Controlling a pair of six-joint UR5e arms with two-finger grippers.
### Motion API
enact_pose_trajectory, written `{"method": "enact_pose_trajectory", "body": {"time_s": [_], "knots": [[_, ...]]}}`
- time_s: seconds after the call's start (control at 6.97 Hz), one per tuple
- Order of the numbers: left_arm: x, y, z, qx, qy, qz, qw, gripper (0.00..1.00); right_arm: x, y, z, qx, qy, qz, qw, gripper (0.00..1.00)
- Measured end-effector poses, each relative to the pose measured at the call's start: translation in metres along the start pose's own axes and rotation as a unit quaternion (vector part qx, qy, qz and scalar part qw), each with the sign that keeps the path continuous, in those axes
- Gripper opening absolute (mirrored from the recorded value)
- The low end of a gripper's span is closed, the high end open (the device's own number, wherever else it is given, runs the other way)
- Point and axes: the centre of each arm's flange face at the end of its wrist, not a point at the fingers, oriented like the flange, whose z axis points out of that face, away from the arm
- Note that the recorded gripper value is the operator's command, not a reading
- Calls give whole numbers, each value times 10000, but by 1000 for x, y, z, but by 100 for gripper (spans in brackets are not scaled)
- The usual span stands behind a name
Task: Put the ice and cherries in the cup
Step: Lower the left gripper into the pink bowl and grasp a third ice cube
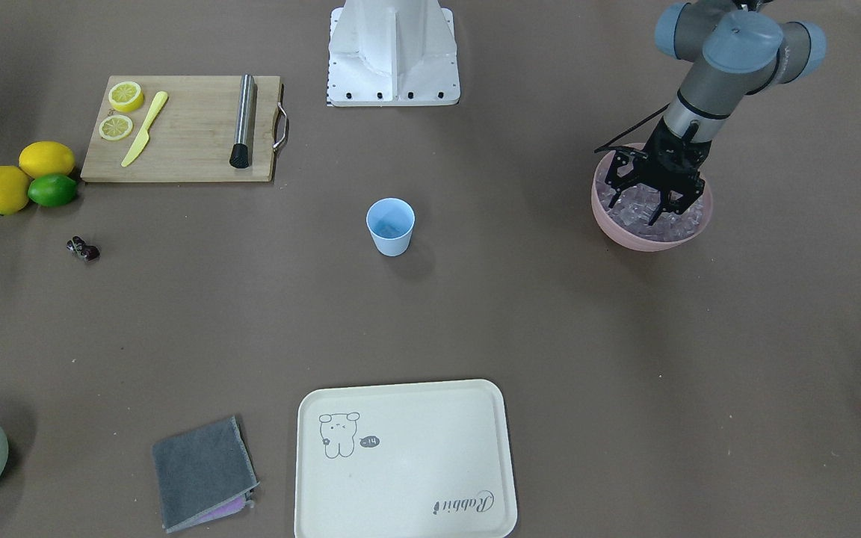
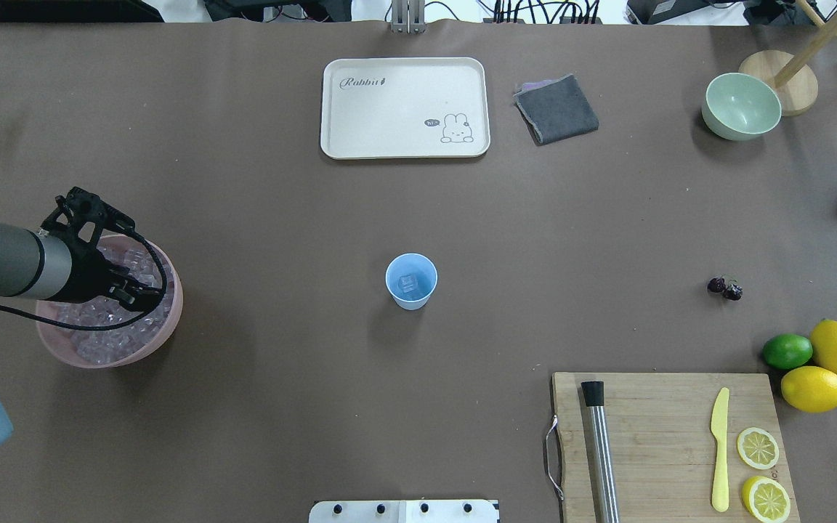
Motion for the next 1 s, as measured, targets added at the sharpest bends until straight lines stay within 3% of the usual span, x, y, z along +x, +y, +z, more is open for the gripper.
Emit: {"method": "enact_pose_trajectory", "body": {"time_s": [0.14,0.72,1.0], "knots": [[1,-1,0,0,8,3,10000,0,0,0,0,-2,1,6,10000,100],[2,-1,-6,32,50,2,10000,0,0,1,0,-2,-1,4,10000,100],[2,-5,-26,31,278,-37,9996,0,-1,-1,-1,9,-7,-12,10000,100]]}}
